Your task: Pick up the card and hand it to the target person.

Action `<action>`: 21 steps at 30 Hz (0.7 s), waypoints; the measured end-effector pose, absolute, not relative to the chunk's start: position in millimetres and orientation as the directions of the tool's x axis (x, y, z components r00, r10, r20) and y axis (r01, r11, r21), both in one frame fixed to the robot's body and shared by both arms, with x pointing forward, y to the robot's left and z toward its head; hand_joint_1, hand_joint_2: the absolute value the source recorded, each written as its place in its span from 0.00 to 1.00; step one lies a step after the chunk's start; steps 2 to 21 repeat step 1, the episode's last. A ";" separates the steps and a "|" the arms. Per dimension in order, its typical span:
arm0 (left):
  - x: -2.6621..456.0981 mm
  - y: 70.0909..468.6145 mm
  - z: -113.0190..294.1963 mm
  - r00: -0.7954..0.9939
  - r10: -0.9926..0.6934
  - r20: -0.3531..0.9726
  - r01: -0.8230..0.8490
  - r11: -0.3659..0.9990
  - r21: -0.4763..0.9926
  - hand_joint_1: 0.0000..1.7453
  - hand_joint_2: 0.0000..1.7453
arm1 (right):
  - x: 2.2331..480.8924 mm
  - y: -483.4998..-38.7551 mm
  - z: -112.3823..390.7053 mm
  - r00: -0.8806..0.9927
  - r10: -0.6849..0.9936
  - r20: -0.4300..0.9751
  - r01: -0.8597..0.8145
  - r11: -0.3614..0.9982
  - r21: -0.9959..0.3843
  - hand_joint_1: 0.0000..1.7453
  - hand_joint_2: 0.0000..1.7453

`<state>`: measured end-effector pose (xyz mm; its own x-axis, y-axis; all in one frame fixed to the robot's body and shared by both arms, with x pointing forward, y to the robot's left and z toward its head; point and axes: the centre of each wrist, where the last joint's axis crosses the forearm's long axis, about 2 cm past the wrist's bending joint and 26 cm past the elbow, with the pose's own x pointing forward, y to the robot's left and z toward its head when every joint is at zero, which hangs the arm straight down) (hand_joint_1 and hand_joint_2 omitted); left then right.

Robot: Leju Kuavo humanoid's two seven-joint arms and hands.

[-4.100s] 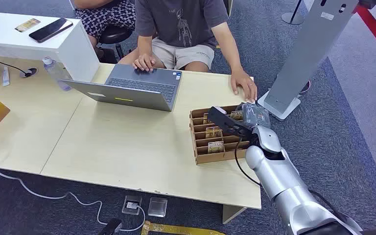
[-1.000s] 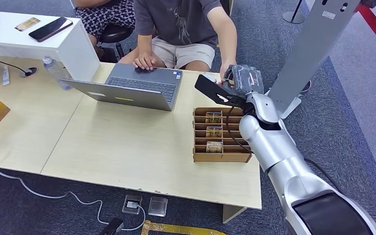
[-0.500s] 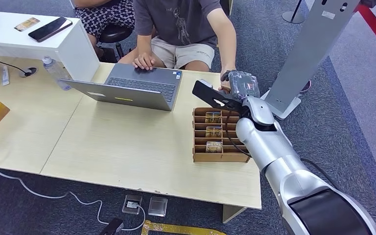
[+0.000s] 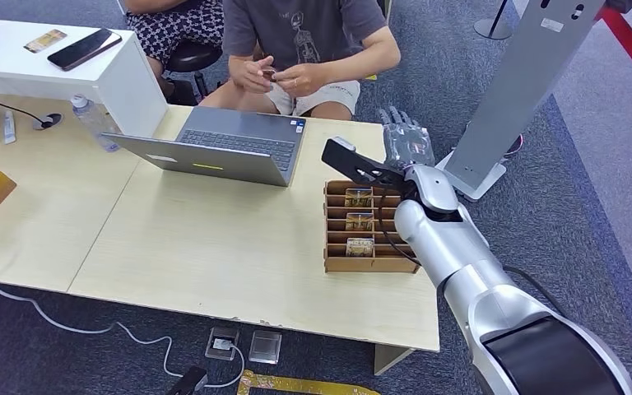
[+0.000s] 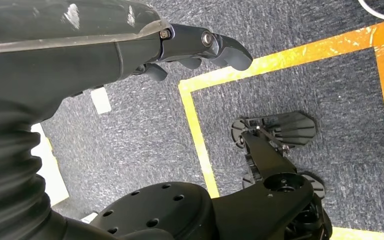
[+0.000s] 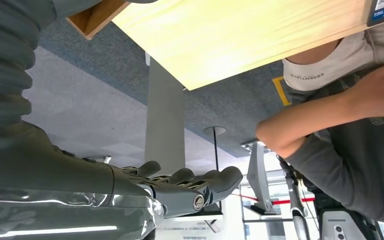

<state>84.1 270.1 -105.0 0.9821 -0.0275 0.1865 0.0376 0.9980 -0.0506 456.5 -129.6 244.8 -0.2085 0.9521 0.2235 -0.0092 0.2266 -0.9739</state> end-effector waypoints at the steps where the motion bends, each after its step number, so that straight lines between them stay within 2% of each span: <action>1: 84.0 270.1 -105.0 0.982 -0.027 0.186 0.037 0.998 -0.051 0.00 1.00 | 456.5 -129.4 244.8 -0.210 0.952 0.223 -0.008 0.226 -0.974 0.00 1.00; 21: 84.0 270.1 -105.0 0.982 -0.027 0.186 0.037 0.998 -0.051 0.00 1.00 | 456.5 -129.4 244.8 -0.210 0.952 0.223 -0.008 0.226 -0.974 0.00 1.00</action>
